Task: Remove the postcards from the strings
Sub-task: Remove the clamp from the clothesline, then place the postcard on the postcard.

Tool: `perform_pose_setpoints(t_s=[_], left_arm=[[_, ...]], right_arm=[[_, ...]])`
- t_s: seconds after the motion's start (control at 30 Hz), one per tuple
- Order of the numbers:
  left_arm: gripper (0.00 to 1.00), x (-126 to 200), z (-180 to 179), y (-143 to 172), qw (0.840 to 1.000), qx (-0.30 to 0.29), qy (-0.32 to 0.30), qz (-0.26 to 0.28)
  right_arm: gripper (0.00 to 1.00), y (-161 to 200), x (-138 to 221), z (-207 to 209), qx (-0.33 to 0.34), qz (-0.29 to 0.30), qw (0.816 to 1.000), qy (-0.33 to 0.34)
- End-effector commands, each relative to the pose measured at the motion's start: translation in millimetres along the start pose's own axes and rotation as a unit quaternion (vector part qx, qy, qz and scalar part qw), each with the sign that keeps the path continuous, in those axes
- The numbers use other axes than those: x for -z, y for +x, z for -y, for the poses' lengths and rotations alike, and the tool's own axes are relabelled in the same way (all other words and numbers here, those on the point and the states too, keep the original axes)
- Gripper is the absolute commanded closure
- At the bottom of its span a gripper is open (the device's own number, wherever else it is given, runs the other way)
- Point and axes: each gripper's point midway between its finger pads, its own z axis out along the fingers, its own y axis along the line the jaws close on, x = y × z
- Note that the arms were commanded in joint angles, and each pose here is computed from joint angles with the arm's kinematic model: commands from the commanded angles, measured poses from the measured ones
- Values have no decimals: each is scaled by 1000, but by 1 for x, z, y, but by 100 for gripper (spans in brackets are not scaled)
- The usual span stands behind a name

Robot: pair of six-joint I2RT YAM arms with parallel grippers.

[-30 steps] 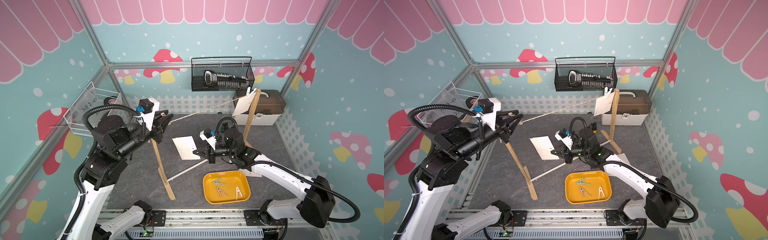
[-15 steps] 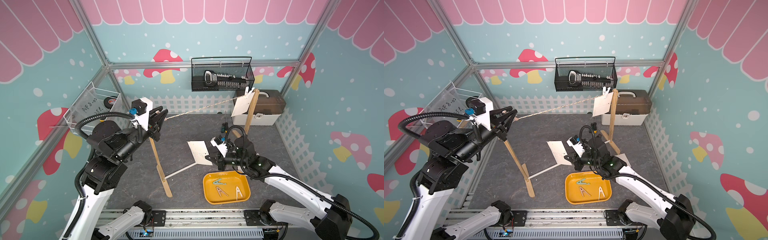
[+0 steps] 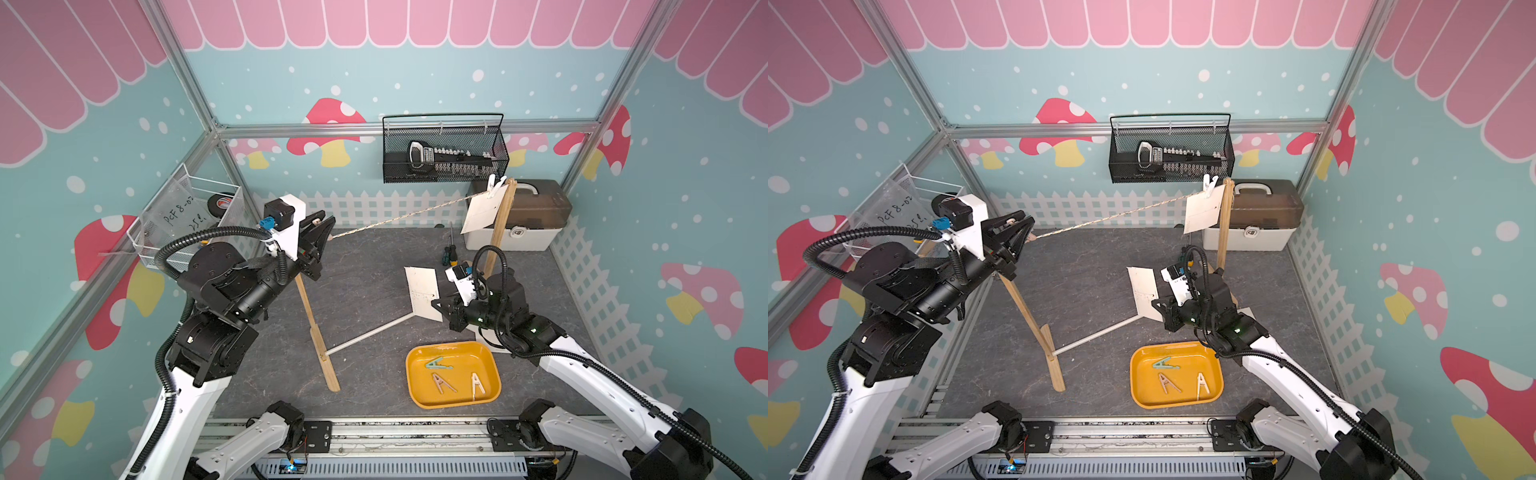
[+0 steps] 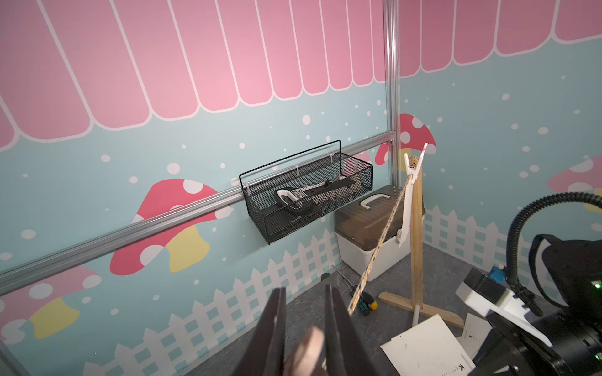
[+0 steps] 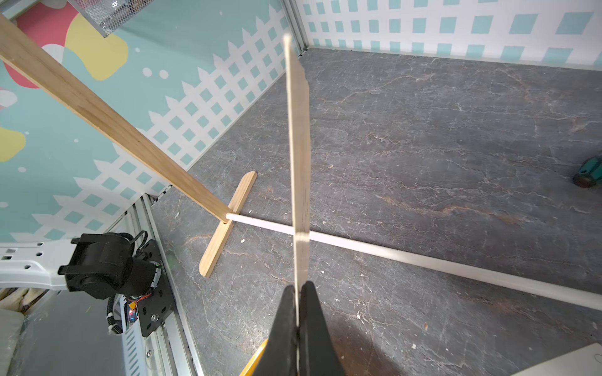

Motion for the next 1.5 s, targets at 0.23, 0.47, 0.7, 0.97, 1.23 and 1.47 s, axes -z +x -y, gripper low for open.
perform_pose_setpoints(t_s=[0.23, 0.47, 0.7, 0.97, 1.23, 1.47], left_arm=[[100, -7, -3, 16, 1000, -6, -11, 7], [100, -7, 1, -2, 999, 9, 4, 41], [100, 7, 10, -46, 993, 3, 29, 112], [100, -4, 80, -30, 981, 8, 182, 59], [100, -15, 166, 11, 956, -6, 293, 0], [100, -16, 235, 66, 922, 16, 382, -63]], right_arm=[[100, -2, 5, 8, -12, 6, 1000, 11], [100, -4, 12, 18, -21, 13, 999, 38], [100, 5, 24, 54, -77, 11, 991, 106], [100, 43, 53, 117, -180, 2, 956, 230], [100, 80, 94, 165, -291, 47, 901, 320], [100, 115, 134, 185, -381, 106, 835, 383]])
